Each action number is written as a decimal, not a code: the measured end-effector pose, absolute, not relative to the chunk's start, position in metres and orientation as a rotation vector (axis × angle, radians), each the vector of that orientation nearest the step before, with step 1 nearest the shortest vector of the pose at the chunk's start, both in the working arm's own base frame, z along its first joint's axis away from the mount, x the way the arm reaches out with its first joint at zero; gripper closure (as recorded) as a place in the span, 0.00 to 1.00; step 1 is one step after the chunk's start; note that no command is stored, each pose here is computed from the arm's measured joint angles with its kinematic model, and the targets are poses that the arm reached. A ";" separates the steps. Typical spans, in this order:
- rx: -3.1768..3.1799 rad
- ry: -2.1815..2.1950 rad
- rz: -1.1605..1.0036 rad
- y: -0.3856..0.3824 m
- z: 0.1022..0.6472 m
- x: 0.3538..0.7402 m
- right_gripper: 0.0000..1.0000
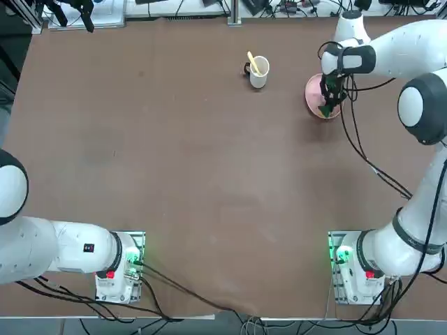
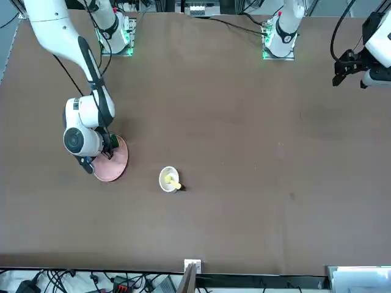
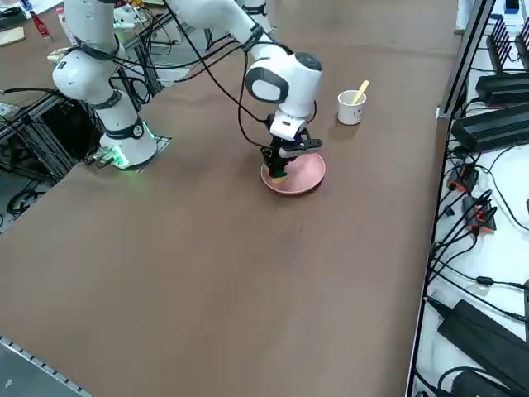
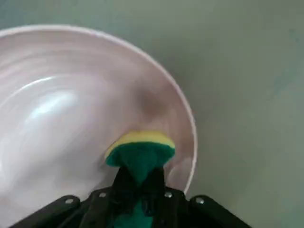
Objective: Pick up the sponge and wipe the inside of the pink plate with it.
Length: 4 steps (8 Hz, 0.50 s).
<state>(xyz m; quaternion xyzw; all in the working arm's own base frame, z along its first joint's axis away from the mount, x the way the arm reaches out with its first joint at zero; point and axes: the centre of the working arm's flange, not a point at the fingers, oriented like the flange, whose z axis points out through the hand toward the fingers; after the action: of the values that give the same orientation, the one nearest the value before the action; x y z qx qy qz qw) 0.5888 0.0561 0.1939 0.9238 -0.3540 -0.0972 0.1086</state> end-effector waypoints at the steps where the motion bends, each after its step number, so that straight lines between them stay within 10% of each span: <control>1: 2.721 -1.025 -0.287 0.048 0.194 0.589 0.90; 4: 2.764 -0.964 -0.233 0.037 0.204 0.600 0.90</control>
<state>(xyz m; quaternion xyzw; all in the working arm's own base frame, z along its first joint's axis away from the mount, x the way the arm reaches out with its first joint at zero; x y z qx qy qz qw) 0.6000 0.0371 0.2043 0.9363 -0.3264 -0.0788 0.1024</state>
